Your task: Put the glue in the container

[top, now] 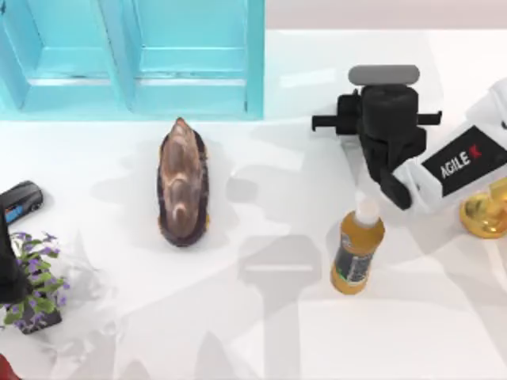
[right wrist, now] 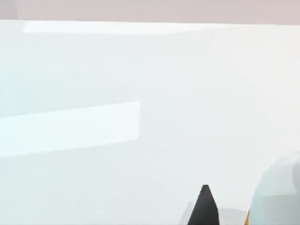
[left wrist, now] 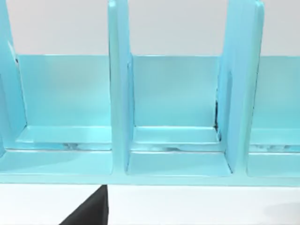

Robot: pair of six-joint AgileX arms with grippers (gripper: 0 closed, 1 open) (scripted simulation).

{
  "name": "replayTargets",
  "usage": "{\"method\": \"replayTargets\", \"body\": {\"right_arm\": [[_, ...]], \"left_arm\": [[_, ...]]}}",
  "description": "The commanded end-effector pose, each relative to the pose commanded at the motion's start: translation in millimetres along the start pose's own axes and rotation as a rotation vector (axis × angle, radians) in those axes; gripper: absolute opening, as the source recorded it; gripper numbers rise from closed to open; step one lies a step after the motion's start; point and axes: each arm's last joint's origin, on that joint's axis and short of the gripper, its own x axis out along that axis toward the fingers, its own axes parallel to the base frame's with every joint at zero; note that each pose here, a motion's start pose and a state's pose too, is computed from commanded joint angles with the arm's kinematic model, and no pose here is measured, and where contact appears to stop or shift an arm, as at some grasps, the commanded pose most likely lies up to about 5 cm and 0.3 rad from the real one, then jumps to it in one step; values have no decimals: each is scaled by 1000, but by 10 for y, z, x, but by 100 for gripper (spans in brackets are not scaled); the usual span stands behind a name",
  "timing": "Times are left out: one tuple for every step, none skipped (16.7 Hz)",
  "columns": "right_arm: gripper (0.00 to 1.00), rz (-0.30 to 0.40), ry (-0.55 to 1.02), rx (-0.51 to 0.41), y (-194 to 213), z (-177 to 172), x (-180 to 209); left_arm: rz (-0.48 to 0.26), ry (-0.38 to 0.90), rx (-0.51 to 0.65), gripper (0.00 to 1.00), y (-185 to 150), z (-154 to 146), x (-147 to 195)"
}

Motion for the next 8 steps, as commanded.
{"method": "replayTargets", "body": {"right_arm": [[0,0,0,0,0,0,0],[0,0,0,0,0,0,0],[0,0,0,0,0,0,0],[0,0,0,0,0,0,0],[0,0,0,0,0,0,0],[0,3,-1,0,12,3,-7],[0,5,-2,2,23,11,-10],[0,13,-8,9,72,59,-28]], "left_arm": [[0,0,0,100,0,0,0],[0,0,0,100,0,0,0],[0,0,0,100,0,0,0],[0,0,0,100,0,0,0],[0,0,0,100,0,0,0],[0,0,0,100,0,0,0],[0,0,0,100,0,0,0],[0,0,0,100,0,0,0]]}}
